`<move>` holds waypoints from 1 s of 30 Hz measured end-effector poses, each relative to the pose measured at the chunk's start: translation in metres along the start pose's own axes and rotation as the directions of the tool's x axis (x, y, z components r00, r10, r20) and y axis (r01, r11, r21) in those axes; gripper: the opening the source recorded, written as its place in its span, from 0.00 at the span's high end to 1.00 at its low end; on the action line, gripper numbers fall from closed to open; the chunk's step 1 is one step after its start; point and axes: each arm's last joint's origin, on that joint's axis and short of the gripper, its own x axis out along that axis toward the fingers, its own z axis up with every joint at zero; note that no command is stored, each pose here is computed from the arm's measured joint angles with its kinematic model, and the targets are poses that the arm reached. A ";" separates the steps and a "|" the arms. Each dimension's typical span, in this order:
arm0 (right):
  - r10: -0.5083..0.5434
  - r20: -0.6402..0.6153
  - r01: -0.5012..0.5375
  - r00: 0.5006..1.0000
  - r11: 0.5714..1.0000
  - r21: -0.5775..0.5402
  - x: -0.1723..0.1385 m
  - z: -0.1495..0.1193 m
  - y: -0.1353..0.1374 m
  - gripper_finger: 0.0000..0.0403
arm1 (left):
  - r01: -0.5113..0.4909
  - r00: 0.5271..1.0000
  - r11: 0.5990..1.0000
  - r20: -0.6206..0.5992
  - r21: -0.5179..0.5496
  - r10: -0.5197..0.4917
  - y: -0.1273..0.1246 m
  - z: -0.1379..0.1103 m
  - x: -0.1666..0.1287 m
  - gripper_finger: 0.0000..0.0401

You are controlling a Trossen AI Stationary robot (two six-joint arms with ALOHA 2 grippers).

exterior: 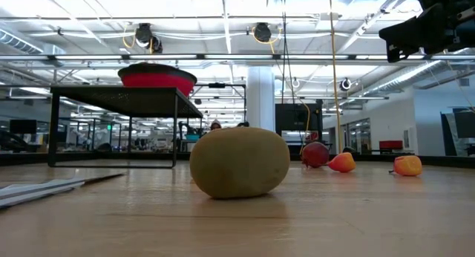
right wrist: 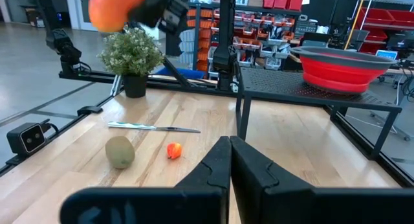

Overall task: Pick & Place Fruit
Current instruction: Put the mango into the red strainer bowl on the shelf

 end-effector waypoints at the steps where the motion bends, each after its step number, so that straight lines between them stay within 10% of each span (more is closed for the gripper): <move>1: 0.000 0.000 0.000 1.000 1.000 0.000 0.000 0.000 0.000 1.00 | 0.018 0.999 1.000 0.026 0.013 -0.018 -0.002 0.003 0.000 0.45; 19: 0.000 0.000 0.000 1.000 1.000 -0.023 0.000 0.000 0.000 1.00 | 0.295 0.872 0.916 0.316 0.272 -0.374 -0.025 0.040 -0.011 0.44; 25: -0.001 0.000 0.001 1.000 1.000 -0.024 0.000 0.000 0.000 1.00 | 0.307 0.868 0.922 0.328 0.235 -0.373 -0.025 0.041 -0.012 0.44; 30: -0.001 0.000 0.001 1.000 1.000 -0.023 0.000 0.000 0.000 1.00 | 0.324 0.878 0.946 0.371 0.007 -0.304 -0.019 0.046 -0.009 0.44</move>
